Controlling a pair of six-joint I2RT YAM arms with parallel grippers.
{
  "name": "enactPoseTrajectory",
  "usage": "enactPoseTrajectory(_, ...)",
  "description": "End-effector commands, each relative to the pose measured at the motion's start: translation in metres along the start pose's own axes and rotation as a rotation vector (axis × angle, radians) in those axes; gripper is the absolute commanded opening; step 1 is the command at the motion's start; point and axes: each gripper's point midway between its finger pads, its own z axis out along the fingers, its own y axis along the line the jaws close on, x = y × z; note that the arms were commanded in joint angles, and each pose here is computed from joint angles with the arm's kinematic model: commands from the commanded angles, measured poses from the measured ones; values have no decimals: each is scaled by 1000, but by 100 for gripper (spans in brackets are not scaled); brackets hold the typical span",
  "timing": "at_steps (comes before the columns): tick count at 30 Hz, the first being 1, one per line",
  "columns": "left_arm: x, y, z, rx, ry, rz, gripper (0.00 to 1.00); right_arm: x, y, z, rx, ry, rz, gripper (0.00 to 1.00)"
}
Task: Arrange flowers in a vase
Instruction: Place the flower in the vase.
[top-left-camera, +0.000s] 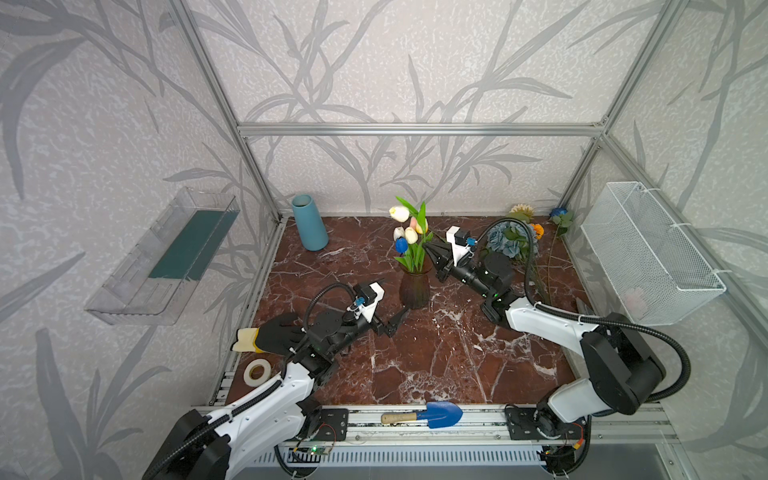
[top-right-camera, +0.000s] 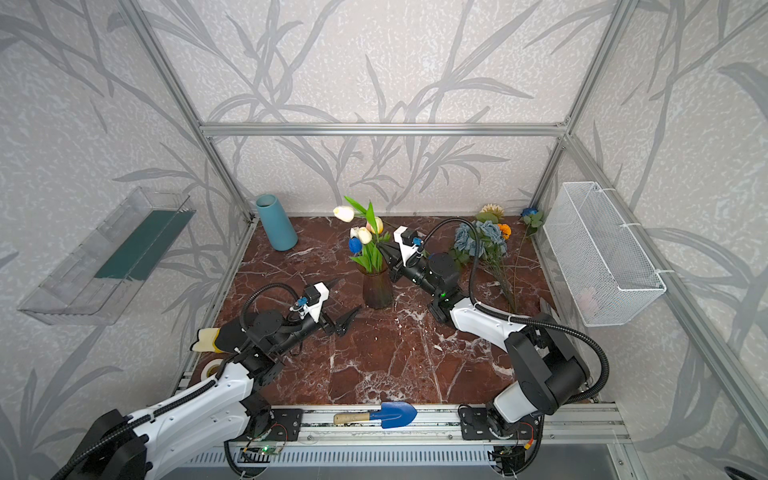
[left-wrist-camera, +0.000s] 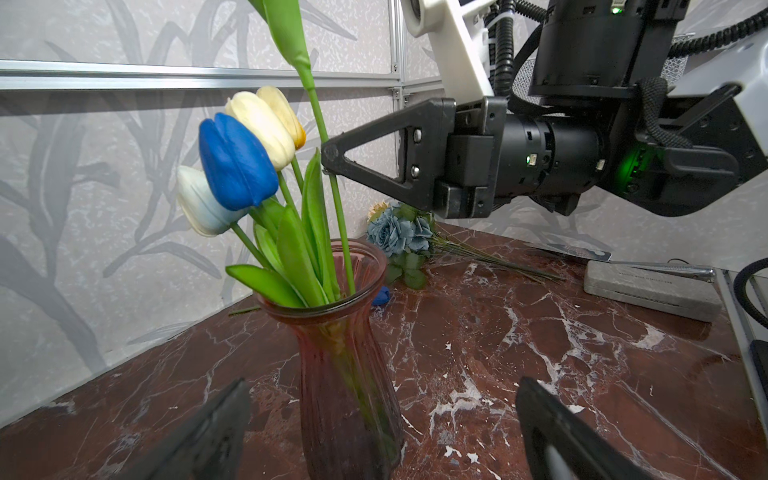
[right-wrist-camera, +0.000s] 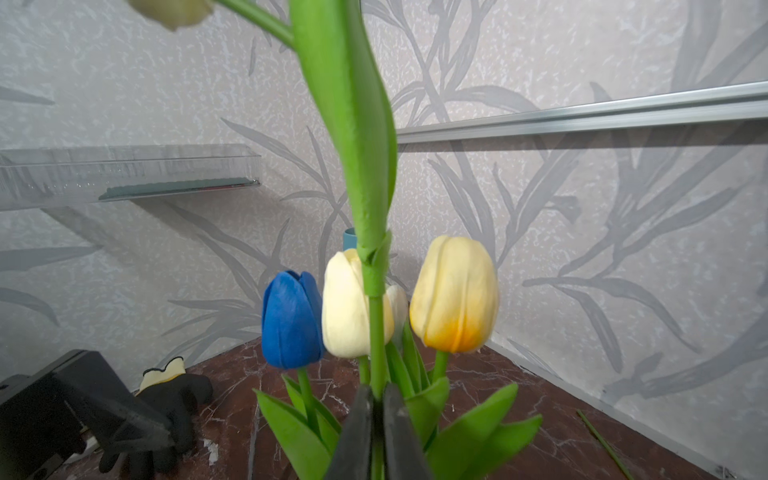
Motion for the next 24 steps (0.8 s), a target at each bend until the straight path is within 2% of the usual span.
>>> enactPoseTrajectory(1, -6, 4, -3, -30, -30, 28, 99, 0, 2, -8, 18, 27, -41, 13)
enactPoseTrajectory(7, -7, 4, -2, -29, -36, 24, 99, 1, 1, -18, 45, 66, -69, 28)
enactPoseTrajectory(14, -8, 4, 0, -28, -39, 19, 99, -11, -9, -27, 109, 56, -63, 32)
enactPoseTrajectory(20, -14, 5, -4, -33, -56, 19, 99, -34, -58, -47, 225, -3, 94, 33)
enactPoseTrajectory(24, -24, 2, -10, -23, -80, 5, 99, -8, -104, -54, 317, 137, 237, 34)
